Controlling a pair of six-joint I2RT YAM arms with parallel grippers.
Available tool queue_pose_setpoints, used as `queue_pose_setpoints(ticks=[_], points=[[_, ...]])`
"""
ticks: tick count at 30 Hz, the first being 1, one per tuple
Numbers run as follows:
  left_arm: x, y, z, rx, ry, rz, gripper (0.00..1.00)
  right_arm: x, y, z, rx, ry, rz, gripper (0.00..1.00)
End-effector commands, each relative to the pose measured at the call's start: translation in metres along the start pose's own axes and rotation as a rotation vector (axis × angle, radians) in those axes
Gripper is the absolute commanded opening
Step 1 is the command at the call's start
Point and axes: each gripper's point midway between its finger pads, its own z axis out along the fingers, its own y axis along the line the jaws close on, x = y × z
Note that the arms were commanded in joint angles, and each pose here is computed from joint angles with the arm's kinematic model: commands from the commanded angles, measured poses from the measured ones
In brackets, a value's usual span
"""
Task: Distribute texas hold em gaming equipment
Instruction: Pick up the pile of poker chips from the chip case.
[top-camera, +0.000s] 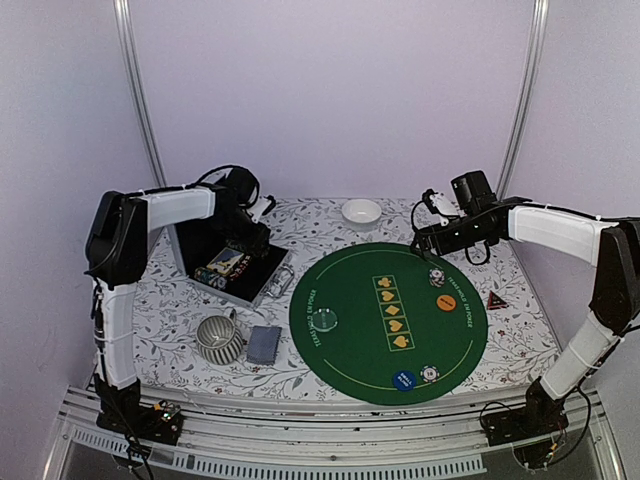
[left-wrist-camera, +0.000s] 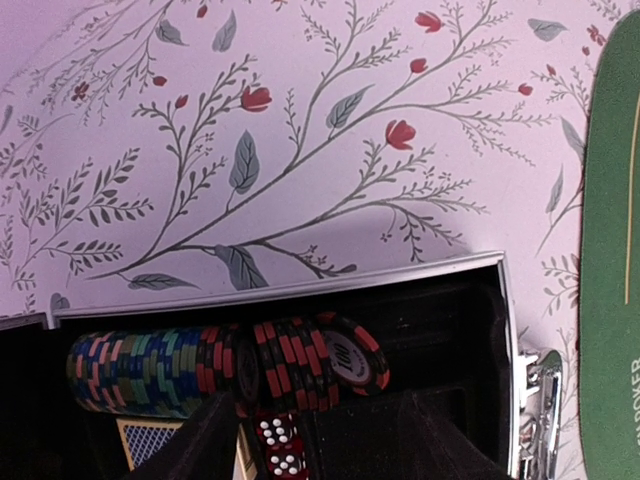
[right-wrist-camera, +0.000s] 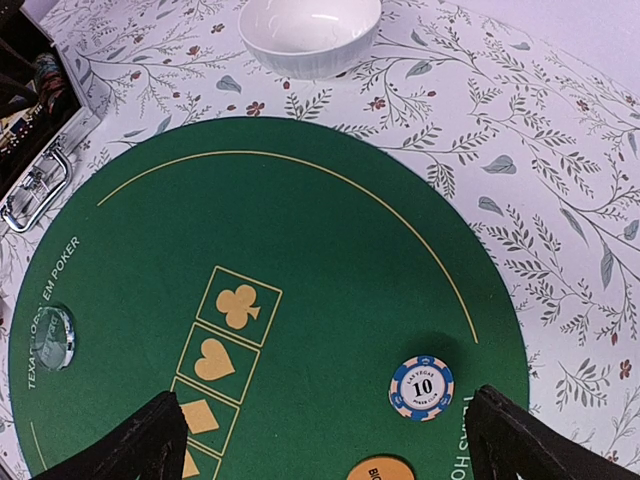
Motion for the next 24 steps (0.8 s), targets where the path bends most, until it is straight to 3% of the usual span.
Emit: queue_pose_setpoints(ticks=[1,16,24], points=[[0.006,-0.006,0.016,0.012,0.032,0.025,0.58,0.000,0.005,-0.001,-0.018,0.005,-0.005,0.99],[0.008,-0.001,0.035,-0.007,0.060,0.033,0.53,0.004,0.006,0.003,-0.027,0.018,-0.007,0.99],[0.009,0.004,0.037,-0.009,0.073,0.030,0.29,0.005,0.005,0.002,-0.022,0.022,-0.004,0.99]])
